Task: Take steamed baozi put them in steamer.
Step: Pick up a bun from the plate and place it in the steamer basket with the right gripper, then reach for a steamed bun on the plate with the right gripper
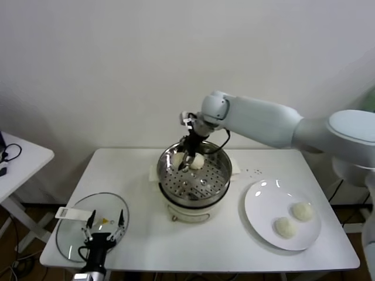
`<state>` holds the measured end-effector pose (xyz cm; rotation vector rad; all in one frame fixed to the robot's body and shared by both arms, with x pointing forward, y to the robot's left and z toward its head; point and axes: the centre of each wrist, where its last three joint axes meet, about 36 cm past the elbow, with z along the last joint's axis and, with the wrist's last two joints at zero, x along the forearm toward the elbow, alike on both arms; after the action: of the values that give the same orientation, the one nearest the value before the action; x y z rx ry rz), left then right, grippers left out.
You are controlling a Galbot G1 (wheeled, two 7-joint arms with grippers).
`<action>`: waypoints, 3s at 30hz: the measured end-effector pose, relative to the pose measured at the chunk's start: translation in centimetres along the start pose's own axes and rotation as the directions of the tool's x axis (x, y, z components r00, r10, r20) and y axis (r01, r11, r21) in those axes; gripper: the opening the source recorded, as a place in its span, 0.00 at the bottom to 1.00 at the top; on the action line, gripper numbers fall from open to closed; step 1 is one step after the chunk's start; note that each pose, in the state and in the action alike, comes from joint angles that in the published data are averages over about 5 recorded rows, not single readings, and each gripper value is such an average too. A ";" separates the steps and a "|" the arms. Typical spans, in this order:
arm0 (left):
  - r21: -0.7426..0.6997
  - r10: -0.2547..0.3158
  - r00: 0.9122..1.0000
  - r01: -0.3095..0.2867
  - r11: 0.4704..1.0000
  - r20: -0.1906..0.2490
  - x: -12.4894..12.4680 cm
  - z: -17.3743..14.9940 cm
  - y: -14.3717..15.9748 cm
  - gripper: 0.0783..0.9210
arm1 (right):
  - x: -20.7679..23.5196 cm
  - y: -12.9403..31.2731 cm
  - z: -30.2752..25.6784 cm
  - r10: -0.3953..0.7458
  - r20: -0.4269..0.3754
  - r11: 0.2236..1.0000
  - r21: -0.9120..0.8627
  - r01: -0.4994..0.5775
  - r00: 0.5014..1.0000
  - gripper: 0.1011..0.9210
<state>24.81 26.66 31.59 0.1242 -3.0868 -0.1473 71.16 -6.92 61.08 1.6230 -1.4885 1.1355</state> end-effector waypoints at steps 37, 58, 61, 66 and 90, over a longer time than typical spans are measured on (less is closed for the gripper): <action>0.007 -0.007 1.000 0.008 1.000 -0.017 -0.1 0.9 0.2 0.88 | -4.2 0.2 0.3 -0.024 -0.034 0.999 0.035 0.026 0.999 0.88; 0.010 0.002 1.000 -0.002 1.000 -0.019 -0.7 0.6 -0.2 0.88 | 12.7 4.2 8.3 -0.013 -0.099 0.998 0.059 0.019 0.995 0.88; 0.009 0.001 1.000 -0.001 1.000 -0.022 -0.6 0.7 -0.2 0.88 | 14.2 6.0 11.0 -0.011 -0.114 0.999 0.048 0.017 0.993 0.88; 0.006 -0.006 1.000 0.006 1.000 -0.028 -0.3 0.9 0.2 0.88 | 15.1 9.3 15.8 -0.017 -0.143 0.999 0.034 0.022 0.990 0.88; 0.013 -0.024 0.999 0.024 1.000 -0.039 0.8 0.4 0.1 0.88 | 6.3 21.2 32.3 -0.064 -0.239 0.996 -0.079 0.046 0.969 0.88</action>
<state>23.97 26.76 31.24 0.1629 -3.0491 -0.1230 55.55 -41.53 51.63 1.4123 -1.3048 1.1870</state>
